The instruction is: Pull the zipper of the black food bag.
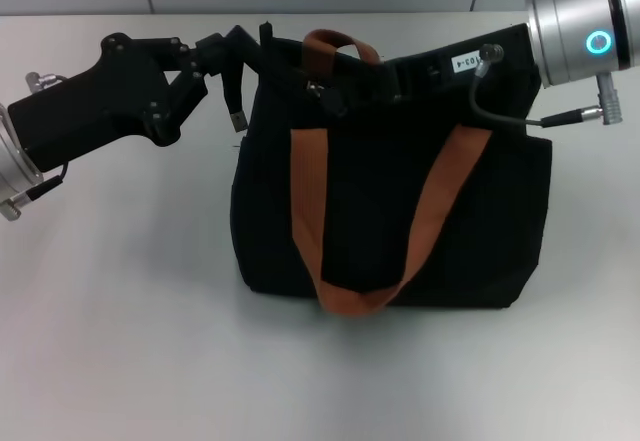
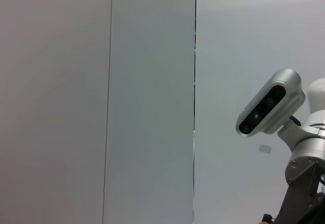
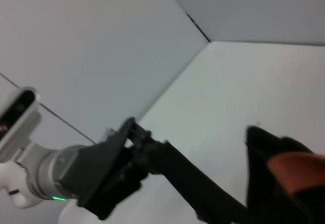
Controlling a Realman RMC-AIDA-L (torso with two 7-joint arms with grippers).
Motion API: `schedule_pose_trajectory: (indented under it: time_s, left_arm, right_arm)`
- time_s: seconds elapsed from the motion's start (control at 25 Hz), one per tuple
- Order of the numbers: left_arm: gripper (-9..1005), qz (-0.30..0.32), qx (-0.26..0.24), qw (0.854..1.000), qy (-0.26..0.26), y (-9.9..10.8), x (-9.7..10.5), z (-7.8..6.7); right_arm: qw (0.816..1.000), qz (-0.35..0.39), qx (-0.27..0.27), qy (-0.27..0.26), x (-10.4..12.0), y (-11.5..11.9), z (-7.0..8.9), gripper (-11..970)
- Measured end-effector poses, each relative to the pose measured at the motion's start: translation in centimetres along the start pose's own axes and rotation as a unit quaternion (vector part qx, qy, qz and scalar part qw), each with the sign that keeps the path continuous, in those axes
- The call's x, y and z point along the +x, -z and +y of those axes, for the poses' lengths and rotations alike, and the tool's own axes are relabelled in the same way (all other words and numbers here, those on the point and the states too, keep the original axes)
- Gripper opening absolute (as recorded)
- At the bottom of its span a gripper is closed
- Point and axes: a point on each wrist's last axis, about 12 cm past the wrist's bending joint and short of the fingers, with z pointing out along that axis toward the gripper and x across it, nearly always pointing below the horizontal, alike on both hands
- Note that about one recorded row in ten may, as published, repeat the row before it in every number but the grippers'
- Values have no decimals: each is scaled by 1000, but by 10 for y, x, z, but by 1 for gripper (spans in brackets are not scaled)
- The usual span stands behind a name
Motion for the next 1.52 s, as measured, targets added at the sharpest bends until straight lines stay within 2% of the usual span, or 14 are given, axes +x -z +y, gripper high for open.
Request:
schedule_pose_trajectory:
  time_s: [0.32, 0.8, 1.52]
  left_arm:
    - [24, 1, -3, 1000, 2, 2, 1, 0]
    - [24, -1, -14, 1000, 7, 5, 1, 1]
    - [25, -1, -23, 1000, 6, 10, 0, 3]
  right_arm:
    - [1000, 11, 24, -4, 4, 6, -4, -2]
    - [996, 22, 90, -14, 3, 25, -4, -1]
    - [986, 17, 165, -22, 2, 61, 5, -1]
